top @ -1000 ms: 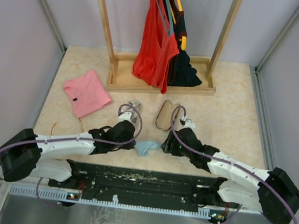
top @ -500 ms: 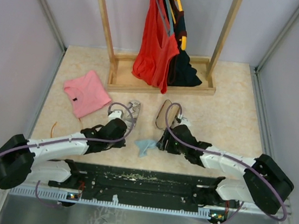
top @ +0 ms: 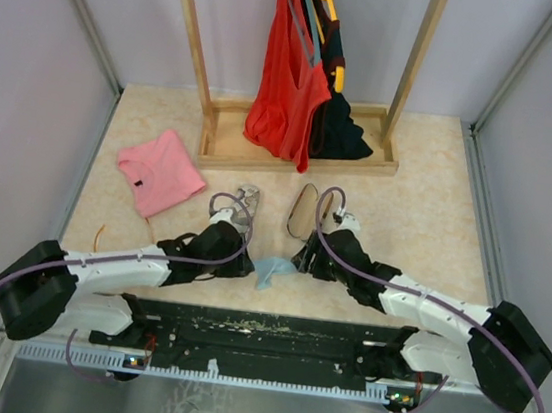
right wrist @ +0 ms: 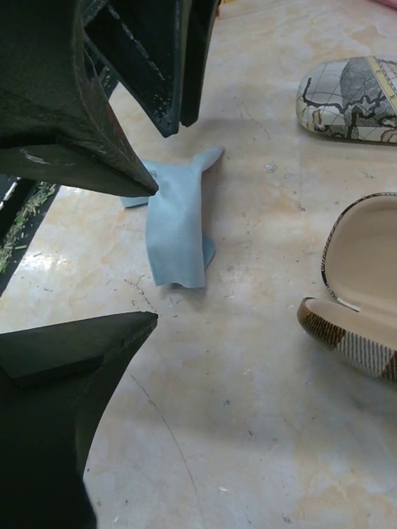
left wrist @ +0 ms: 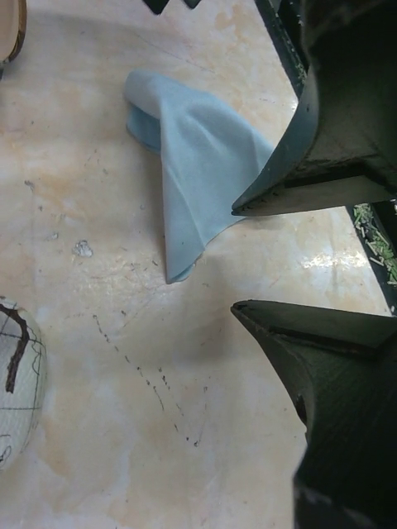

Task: Organize the sunglasses
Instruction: Adjust the glasses cleaning cloth at the center of the board.

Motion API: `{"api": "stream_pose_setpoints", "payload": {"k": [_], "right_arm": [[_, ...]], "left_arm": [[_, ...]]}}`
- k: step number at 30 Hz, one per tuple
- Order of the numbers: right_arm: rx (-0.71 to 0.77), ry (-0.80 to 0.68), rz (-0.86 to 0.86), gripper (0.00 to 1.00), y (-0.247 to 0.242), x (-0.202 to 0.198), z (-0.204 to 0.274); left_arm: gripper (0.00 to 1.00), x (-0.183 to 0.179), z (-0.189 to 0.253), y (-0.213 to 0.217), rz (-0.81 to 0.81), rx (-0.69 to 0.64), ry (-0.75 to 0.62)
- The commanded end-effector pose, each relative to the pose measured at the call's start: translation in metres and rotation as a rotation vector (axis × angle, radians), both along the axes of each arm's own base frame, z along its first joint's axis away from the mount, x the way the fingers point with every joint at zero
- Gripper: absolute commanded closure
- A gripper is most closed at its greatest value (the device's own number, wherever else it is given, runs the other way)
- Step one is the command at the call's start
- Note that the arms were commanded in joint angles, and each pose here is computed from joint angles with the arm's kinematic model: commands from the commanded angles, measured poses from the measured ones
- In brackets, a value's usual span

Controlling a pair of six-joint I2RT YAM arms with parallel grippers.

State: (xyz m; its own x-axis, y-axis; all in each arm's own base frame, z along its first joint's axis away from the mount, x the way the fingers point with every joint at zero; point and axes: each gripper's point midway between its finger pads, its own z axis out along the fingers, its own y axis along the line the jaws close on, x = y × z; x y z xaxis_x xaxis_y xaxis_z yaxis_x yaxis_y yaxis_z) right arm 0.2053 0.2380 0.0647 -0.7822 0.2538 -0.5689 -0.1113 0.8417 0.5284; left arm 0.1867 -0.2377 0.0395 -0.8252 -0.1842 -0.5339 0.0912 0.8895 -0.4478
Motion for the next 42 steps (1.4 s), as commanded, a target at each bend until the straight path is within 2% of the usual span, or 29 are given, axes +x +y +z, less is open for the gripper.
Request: {"api": "stream_pose_setpoints", "payload": {"k": [1, 12, 20, 22, 24, 27, 42], "right_arm": [[0.013, -0.031, -0.031, 0.42, -0.006, 0.004, 0.007], [0.012, -0.034, -0.022, 0.42, -0.006, 0.003, 0.01], [0.004, -0.036, -0.018, 0.42, -0.009, 0.001, 0.011], [-0.001, -0.034, -0.018, 0.42, -0.011, 0.0, 0.01], [-0.003, -0.031, -0.018, 0.42, -0.012, -0.001, 0.008], [0.001, -0.022, -0.02, 0.42, -0.013, -0.002, 0.006], [0.195, 0.06, 0.006, 0.42, 0.006, 0.006, -0.009]], "left_arm": [[0.48, 0.008, -0.004, -0.01, 0.053, -0.035, 0.015], [0.49, 0.011, -0.017, -0.019, 0.071, -0.034, 0.056], [0.61, 0.014, -0.036, -0.021, 0.063, 0.002, 0.063], [0.68, 0.016, -0.04, -0.02, 0.061, 0.018, 0.061], [0.82, 0.016, -0.043, -0.018, 0.059, 0.037, 0.057], [0.99, 0.018, -0.046, -0.014, 0.057, 0.063, 0.051], [1.0, 0.021, -0.044, 0.005, 0.072, 0.114, 0.022]]}}
